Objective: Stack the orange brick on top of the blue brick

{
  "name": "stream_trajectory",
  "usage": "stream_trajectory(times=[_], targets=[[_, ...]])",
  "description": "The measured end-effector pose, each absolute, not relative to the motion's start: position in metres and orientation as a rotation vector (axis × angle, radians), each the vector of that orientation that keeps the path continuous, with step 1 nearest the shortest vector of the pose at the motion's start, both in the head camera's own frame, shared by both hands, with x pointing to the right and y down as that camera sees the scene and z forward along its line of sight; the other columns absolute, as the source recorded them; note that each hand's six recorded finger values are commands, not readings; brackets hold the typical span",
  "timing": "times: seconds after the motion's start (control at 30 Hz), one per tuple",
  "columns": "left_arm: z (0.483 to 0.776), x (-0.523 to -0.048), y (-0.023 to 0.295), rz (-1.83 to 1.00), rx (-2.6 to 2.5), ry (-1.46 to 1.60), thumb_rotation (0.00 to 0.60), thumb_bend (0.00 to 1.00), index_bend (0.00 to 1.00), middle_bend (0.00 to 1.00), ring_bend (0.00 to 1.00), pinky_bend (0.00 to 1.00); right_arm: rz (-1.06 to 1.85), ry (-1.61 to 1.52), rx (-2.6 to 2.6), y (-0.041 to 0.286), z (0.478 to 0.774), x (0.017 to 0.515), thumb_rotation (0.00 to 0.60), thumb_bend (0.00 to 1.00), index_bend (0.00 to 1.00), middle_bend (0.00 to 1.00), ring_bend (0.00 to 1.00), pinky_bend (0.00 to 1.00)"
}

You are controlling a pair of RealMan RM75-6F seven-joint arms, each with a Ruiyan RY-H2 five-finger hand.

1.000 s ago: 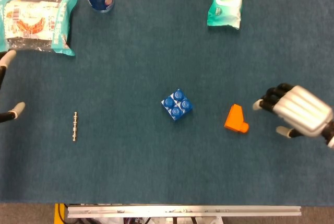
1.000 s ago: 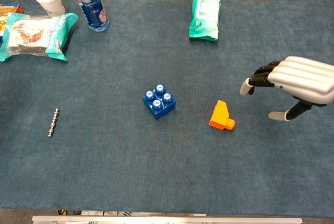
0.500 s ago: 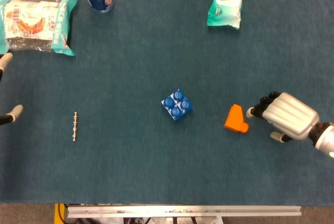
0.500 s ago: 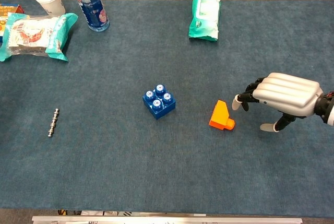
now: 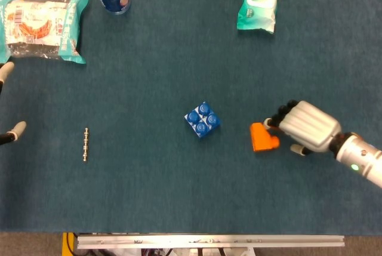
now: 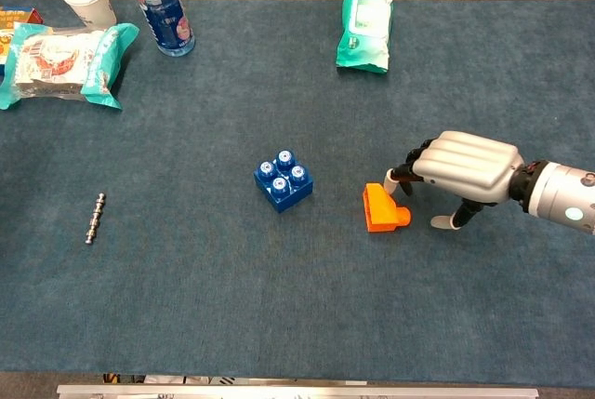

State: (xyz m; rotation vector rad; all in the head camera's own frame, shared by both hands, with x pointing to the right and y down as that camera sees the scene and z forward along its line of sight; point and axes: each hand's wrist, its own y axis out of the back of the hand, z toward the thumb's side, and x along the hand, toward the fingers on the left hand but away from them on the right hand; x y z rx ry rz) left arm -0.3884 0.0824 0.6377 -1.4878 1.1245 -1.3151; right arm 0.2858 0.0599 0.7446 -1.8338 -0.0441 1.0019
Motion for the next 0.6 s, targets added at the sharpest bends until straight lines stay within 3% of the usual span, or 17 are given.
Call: stream_trajectory(times=[0.3, 0.6], targets=[[0.639, -0.391, 0.083, -1.325, -1.487, 1.127, 0.600, 0.15, 0.10, 0.15, 0.16, 0.10, 0.927, -0.017, -1.852, 0.062, 0.747, 0.258, 0.600, 0.18, 0.32, 0.42, 0.33, 0.34], [0.641, -0.392, 0.084, -1.333, -1.499, 1.118, 0.600, 0.15, 0.10, 0.15, 0.16, 0.10, 0.956, -0.102, -1.820, 0.051, 0.745, 0.270, 0.600, 0.19, 0.35, 0.42, 0.33, 0.34]])
